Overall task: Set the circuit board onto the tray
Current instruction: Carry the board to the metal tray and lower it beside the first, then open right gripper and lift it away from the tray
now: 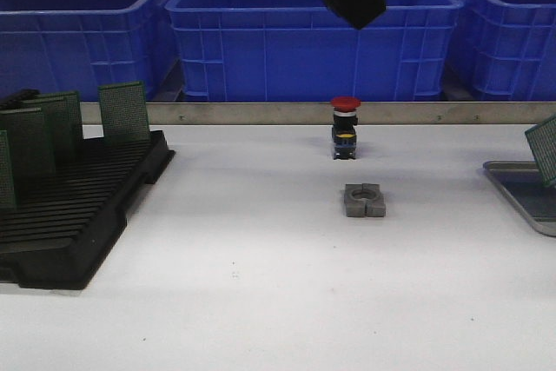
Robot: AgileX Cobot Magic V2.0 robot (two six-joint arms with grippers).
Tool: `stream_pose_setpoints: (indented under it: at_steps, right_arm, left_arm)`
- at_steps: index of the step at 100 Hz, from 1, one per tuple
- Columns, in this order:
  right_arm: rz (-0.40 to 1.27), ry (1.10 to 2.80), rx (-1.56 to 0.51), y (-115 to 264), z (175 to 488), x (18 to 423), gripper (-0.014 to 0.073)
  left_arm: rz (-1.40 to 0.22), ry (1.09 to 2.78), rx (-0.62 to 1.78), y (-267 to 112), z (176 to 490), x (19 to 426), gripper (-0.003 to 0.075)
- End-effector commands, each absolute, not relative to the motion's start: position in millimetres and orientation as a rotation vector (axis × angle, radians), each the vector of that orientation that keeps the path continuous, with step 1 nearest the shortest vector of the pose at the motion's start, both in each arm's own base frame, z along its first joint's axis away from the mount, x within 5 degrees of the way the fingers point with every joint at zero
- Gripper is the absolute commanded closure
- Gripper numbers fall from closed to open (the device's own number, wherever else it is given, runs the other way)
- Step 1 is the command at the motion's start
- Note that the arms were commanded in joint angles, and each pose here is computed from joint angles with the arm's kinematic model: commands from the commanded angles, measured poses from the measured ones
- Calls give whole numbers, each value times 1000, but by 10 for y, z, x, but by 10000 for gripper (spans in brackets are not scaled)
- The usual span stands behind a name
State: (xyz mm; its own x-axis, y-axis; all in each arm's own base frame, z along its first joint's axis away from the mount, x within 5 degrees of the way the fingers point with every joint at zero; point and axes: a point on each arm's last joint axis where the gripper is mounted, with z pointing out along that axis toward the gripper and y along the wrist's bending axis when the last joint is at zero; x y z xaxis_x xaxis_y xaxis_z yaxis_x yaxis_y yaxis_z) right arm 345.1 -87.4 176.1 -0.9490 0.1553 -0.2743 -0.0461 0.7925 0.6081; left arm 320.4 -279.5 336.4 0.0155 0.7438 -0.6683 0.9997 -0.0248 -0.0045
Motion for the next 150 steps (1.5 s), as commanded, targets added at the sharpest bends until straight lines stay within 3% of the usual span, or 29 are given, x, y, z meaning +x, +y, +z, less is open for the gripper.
stream_pose_setpoints:
  at_steps: [1, 53, 102, 131, 150]
  right_arm:
    - [946, 2607, 102, -887, 1904, 3496, 655]
    - [929, 2617, 143, -916, 1794, 3533, 622]
    - [902, 2611, 155, -932, 1788, 3547, 417]
    - [848, 2599, 178, -963, 1779, 3573, 66]
    - [844, 2595, 173, -967, 1797, 3583, 56]
  left_arm:
    - [-749, 1693, 1778, -2774, 3697, 3049, 143]
    - [-750, 1693, 1779, -2773, 3697, 3048, 143]
    - [-750, 1693, 1779, -2773, 3697, 3048, 143]
    - [-750, 1693, 1779, -2773, 3697, 3048, 143]
    - [-750, 1693, 1779, -2773, 3697, 3048, 143]
